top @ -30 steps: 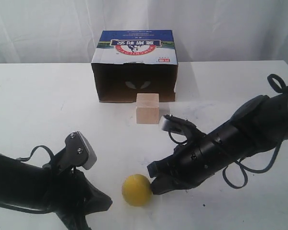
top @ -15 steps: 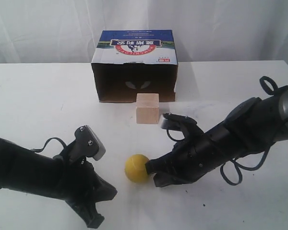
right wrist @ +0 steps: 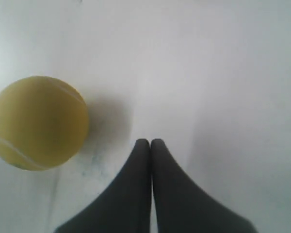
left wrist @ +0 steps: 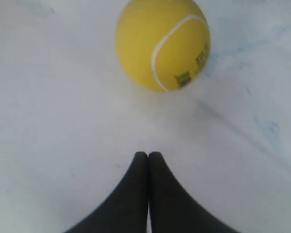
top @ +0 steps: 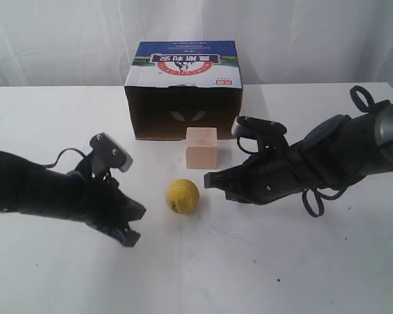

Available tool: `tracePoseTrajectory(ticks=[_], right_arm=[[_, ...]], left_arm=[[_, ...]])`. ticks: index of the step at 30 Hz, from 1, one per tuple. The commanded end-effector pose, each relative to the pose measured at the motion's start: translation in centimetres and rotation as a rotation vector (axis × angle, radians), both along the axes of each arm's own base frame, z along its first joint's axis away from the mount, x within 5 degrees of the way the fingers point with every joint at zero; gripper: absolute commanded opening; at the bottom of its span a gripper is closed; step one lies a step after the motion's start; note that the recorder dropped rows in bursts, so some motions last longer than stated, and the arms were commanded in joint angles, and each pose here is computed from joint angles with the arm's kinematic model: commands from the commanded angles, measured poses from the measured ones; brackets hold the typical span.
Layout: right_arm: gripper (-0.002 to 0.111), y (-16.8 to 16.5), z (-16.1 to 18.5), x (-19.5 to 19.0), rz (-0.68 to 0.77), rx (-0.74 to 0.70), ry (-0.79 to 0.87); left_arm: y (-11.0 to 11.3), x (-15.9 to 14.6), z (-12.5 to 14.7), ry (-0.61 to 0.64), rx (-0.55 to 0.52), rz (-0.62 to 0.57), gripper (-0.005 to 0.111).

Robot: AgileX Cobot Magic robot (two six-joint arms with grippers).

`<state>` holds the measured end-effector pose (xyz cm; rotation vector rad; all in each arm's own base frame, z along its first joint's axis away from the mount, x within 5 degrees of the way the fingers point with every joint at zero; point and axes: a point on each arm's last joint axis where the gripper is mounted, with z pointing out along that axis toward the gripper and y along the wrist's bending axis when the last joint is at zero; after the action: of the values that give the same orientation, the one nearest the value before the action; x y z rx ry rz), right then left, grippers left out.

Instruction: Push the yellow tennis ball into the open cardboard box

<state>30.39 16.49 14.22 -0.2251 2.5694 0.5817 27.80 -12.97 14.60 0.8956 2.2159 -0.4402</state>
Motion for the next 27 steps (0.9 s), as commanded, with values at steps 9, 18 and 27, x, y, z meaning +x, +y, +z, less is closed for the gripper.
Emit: tracePoseTrajectory(ticks=[9, 18, 27], right_arm=[[0.0, 4.2, -1.5, 5.4, 0.137, 0.048, -0.031], [0.0, 8.3, -0.4, 4.3, 0.257, 0.053, -0.048], [0.0, 7.6, -0.7, 3.8, 0.286, -0.068, -0.005]], left_arm=[[0.2, 8.2, -0.7, -0.108, -0.132, -0.057, 0.0], [1.2, 9.7, -1.6, -0.115, -0.006, 0.03, 0.0], [2.7, 10.2, -1.8, -0.115, -0.014, 0.058, 0.0]])
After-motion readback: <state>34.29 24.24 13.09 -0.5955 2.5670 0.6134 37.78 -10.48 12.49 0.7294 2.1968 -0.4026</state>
